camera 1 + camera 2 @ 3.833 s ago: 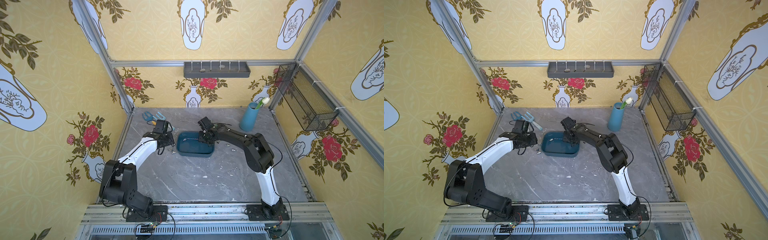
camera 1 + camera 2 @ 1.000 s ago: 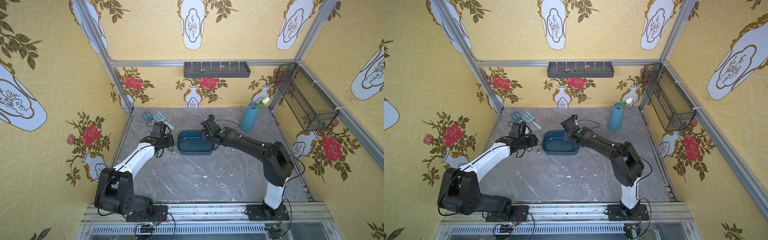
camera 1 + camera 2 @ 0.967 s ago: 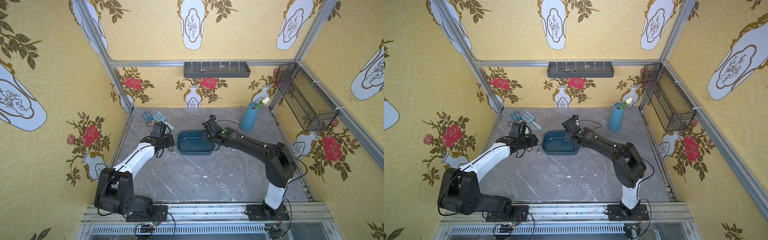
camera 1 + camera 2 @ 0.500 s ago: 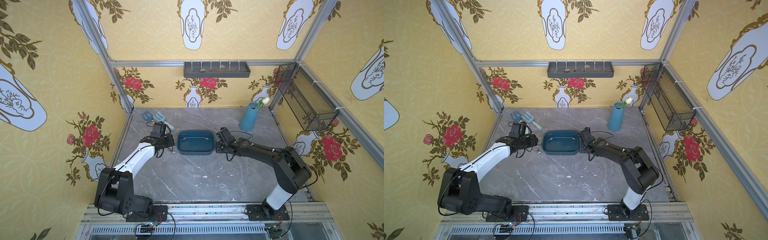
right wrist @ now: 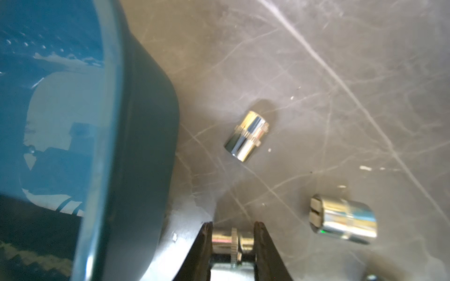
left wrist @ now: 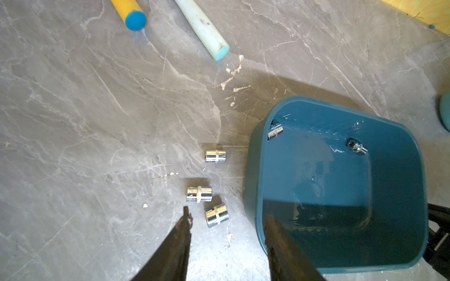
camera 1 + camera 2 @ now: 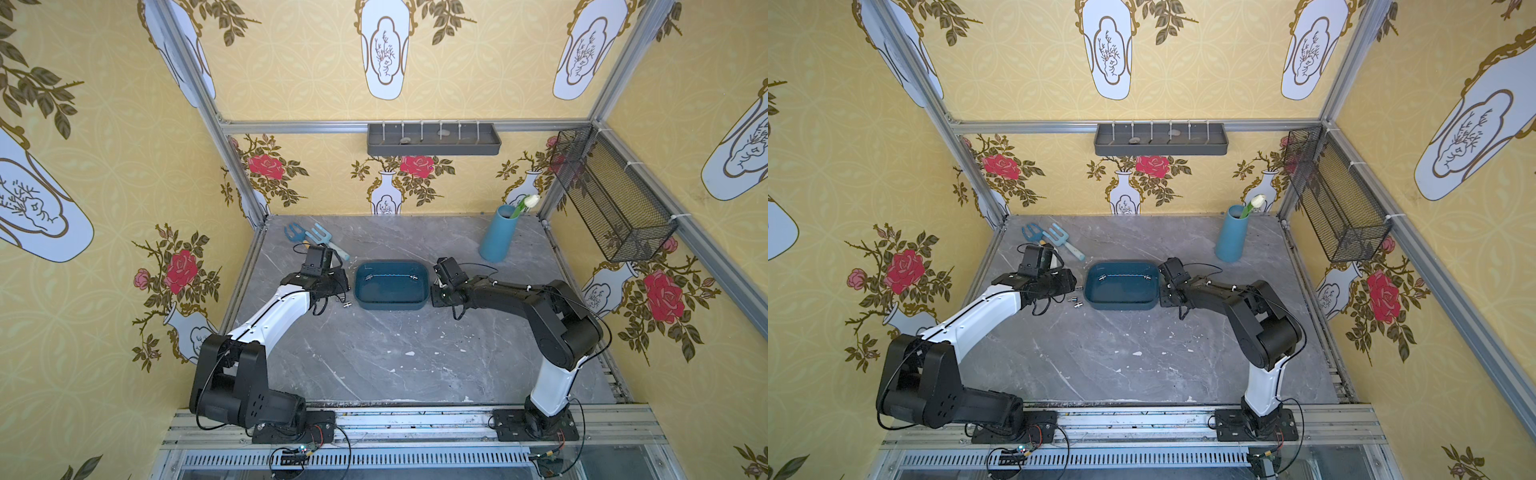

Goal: Take out the socket from the storage box
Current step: Place the socket head at the center of the board.

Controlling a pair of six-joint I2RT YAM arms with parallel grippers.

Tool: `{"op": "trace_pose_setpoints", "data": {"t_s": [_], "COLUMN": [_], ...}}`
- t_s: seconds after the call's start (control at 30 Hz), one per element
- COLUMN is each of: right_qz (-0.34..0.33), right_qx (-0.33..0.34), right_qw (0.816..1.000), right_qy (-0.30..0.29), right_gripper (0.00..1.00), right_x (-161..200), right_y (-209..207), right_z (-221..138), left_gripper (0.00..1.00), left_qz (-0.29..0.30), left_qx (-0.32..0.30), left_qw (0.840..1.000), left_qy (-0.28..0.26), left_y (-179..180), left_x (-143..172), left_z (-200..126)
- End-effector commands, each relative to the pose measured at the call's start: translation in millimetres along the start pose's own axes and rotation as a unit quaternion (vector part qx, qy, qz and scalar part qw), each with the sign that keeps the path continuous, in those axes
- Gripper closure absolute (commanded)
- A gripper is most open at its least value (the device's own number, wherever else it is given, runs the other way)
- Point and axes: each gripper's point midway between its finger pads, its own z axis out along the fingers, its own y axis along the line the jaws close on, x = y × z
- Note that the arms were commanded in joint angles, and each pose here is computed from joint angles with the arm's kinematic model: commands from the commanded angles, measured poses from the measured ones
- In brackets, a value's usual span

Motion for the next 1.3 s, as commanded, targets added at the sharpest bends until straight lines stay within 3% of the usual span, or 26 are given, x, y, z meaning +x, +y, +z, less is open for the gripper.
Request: {"op": "trace_pose_setpoints", "data": {"t_s": [0.0, 0.1, 0.3, 0.73, 1.03, 1.27], "right_qz": [-0.003, -0.003, 0.0, 0.014, 0.035, 0.063], "right_qx": [-0.006, -0.008, 0.002, 0.043, 0.001, -0.034], "right_qw": [1.0, 1.0, 0.999, 0.997, 0.997, 0.995], "right_qy": [-0.017, -0.018, -0.032, -0.054, -0.073, -0.067], "right_gripper": [0.65, 0.55, 0.47, 0.46, 0.47, 0.47], "right_x": [-10.1, -10.2, -14.6, -31.7, -58.5, -67.5], "right_y": [3.8, 4.2, -0.1, -14.0, 20.9, 38.5], "right_z": [0.7, 0.1, -11.1, -46.4, -67.5, -63.3], "left_gripper": [0.46, 0.46, 0.46, 0.46, 0.44, 0.44], "left_qz": [0.006, 0.006, 0.005, 0.008, 0.063, 0.119], "left_qx": [-0.003, -0.004, -0.003, 0.019, 0.084, 0.138], "left_qw": [1.0, 1.0, 1.0, 1.0, 0.994, 0.983], "left_qy": [-0.002, -0.003, -0.002, -0.007, -0.016, 0.008], "left_y": [1.2, 1.3, 1.2, -10.2, -75.6, -140.2], "left_x": [-0.8, -1.2, -0.7, -7.0, -12.6, 10.6], "left_z": [-0.6, -0.6, -0.1, -5.6, -5.0, 17.3]}}
